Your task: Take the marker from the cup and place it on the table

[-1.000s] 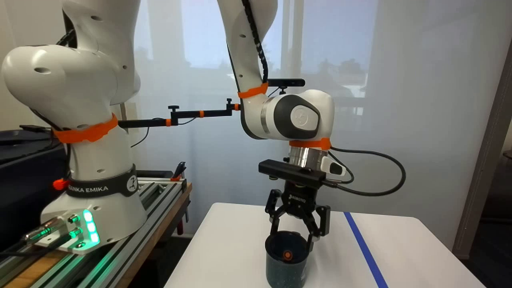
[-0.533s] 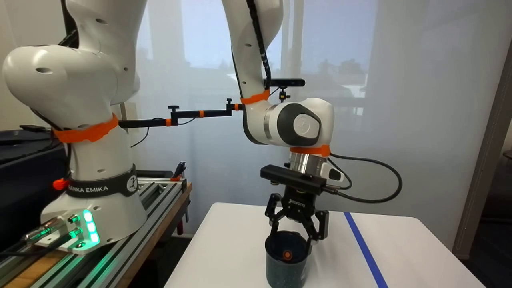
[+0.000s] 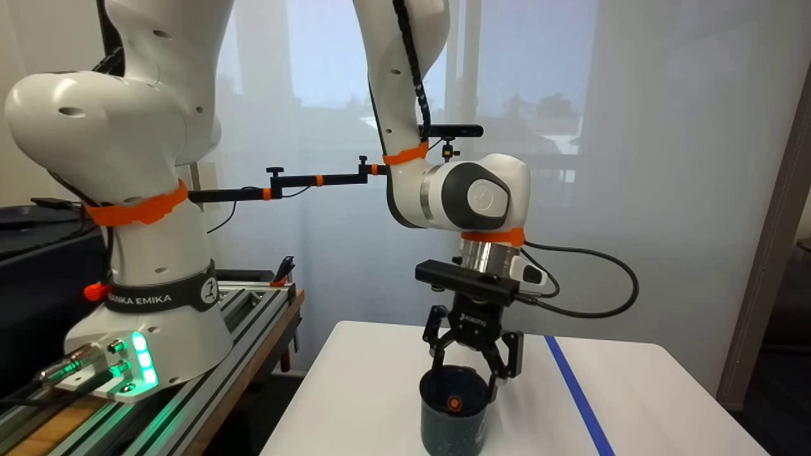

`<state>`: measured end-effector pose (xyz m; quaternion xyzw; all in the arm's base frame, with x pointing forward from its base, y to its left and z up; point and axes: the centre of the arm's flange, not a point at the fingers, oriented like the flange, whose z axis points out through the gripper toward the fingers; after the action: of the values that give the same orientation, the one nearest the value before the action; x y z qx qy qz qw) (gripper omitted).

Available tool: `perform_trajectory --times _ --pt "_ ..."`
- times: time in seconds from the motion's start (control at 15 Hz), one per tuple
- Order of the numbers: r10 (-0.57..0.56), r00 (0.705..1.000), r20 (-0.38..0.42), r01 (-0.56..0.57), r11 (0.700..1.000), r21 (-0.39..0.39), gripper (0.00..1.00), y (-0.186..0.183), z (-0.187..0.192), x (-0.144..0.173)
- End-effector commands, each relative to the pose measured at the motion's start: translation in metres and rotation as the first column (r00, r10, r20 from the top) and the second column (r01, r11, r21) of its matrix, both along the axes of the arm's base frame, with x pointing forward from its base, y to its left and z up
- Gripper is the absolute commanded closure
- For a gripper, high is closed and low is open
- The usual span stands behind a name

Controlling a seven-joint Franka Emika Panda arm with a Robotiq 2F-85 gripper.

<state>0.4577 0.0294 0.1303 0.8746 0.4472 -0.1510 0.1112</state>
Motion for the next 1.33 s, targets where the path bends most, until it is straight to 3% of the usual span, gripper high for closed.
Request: perform_trajectory --times 0.0,0.13,0.27,0.33,0.4,0.47,0.6,0.93,1.0,1.27 --pt "-0.016 1.0 0.006 0.016 0.999 -0.03 0.11 -0.001 0.003 -0.003" --pt "-0.028 1.0 0.007 0.029 0.999 -0.033 0.16 -0.003 0.004 -0.003" --pt "-0.036 0.999 0.01 0.037 0.999 -0.038 0.28 -0.004 0.006 -0.003" --pt "-0.041 0.999 0.012 0.041 0.998 -0.04 0.27 -0.004 0.007 -0.003" --pt "-0.042 0.999 0.012 0.042 0.998 -0.041 0.37 -0.003 0.007 -0.003" --pt "-0.045 0.999 0.014 0.045 0.998 -0.042 0.53 -0.003 0.007 -0.002" --pt "-0.041 0.999 0.016 0.042 0.998 -0.047 0.59 0.0 0.009 -0.002" --pt "-0.037 0.999 0.019 0.038 0.998 -0.055 0.41 0.008 0.013 -0.004" --pt "-0.043 0.999 0.023 0.044 0.998 -0.055 0.33 0.009 0.015 -0.003" --pt "-0.054 0.998 0.017 0.055 0.996 -0.068 0.34 0.012 0.021 -0.008"
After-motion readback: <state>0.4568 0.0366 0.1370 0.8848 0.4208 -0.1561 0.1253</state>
